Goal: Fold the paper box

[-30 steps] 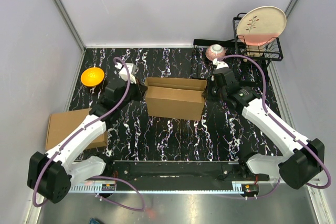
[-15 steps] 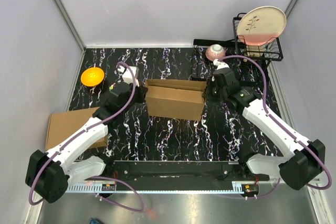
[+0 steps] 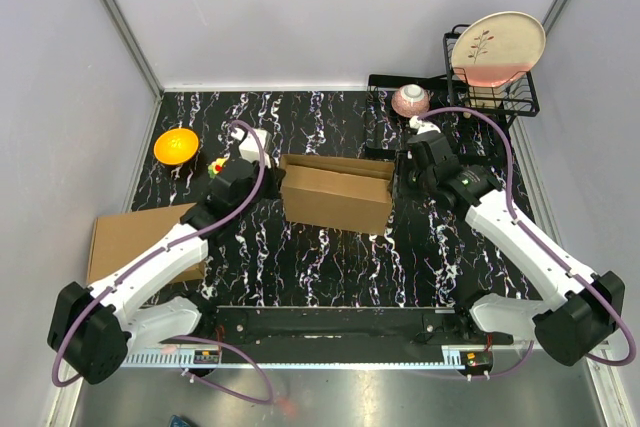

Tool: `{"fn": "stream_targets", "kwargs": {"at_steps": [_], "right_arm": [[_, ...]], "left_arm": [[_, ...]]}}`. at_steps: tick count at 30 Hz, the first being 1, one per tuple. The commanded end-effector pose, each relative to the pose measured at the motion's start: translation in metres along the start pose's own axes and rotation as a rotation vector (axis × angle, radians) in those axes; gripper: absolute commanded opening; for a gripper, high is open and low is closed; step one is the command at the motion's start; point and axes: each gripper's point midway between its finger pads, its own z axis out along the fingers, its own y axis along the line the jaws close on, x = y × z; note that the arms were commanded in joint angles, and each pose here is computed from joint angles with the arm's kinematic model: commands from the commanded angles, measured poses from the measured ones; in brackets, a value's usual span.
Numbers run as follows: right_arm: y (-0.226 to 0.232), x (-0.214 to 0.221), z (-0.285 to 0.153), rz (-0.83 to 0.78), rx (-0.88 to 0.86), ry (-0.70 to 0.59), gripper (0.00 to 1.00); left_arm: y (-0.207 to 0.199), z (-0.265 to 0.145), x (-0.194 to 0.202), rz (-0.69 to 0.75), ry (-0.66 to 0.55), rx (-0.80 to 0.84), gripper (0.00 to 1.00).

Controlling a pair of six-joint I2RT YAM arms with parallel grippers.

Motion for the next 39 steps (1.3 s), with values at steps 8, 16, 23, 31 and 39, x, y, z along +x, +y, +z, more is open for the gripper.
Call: {"fn": "stream_targets", "kwargs": {"at_steps": [8,16,23,31,39], "right_arm": [[0.009,-0.019,-0.027,0.008,-0.022,-0.06,0.43],[0.001,-0.031,-0.034,-0.007,0.029,-0.106,0.42],[-0.002,-0.034,-0.026,-0.022,0.058,-0.108,0.28],[0.0,-0.036,-0.019,-0.035,0.064,-0.096,0.19],[0.004,-0.036,-0.02,-0.014,0.043,-0.094,0.0]], "left_arm": [[0.0,-0.004,0.049,0.047,0.191,-0.016,0.0],[-0.001,-0.004,0.049,0.054,0.192,-0.015,0.0],[-0.002,-0.004,0.049,0.055,0.193,-0.013,0.0],[-0.004,-0.004,0.05,0.056,0.197,-0.005,0.0],[-0.006,-0.003,0.05,0.058,0.197,0.0,0.0]]}}
